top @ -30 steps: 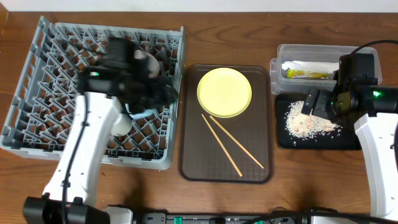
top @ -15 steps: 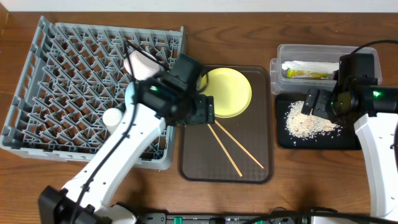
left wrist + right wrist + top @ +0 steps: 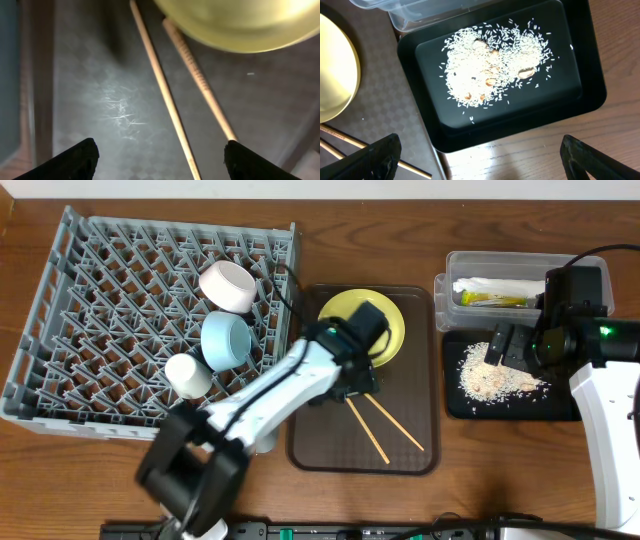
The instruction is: Sort waste into correct bins and load items into the dishwasher
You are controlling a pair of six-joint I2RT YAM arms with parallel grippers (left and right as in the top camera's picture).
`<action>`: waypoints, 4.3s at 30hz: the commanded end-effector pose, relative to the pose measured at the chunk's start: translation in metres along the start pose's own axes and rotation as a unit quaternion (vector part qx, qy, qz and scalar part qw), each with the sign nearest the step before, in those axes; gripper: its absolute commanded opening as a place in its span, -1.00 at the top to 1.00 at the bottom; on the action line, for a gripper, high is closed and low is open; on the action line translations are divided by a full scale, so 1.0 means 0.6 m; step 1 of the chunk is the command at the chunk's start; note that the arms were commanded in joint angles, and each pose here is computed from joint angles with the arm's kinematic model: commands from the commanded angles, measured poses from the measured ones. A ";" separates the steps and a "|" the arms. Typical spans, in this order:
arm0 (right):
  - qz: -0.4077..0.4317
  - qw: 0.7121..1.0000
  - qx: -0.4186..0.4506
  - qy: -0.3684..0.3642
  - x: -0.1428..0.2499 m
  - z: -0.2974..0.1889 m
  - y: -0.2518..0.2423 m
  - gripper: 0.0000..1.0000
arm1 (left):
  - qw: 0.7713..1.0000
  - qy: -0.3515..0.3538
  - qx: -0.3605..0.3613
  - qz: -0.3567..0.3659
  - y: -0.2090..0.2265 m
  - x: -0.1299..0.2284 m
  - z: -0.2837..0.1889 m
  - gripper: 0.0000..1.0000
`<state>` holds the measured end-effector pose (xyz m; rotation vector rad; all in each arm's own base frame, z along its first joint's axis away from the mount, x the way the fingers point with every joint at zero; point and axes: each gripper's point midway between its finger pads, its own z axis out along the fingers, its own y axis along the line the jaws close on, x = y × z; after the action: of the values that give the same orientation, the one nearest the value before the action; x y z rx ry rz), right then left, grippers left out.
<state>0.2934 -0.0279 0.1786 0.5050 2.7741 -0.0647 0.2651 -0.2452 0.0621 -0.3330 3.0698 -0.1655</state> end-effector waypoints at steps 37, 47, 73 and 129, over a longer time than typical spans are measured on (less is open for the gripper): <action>-0.003 1.000 0.007 -0.007 -0.005 -0.008 -0.006 -0.98 | 0.994 0.076 -0.066 -0.032 0.009 0.060 0.118 0.84; -0.003 1.000 0.007 -0.007 -0.005 -0.008 -0.006 -0.98 | 0.998 0.049 -0.033 0.003 0.015 0.011 0.075 0.85; -0.003 1.000 0.007 -0.008 -0.006 -0.008 -0.006 -0.98 | 0.967 -0.143 0.080 0.197 0.090 -0.119 -0.192 0.85; -0.004 1.000 0.009 -0.002 0.000 -0.008 -0.008 -0.98 | 0.996 0.057 0.004 -0.068 -0.030 0.005 0.125 0.58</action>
<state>0.2891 -0.0277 0.1771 0.5071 2.7924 -0.0686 0.2669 -0.2854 0.0024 -0.4846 3.1448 -0.2877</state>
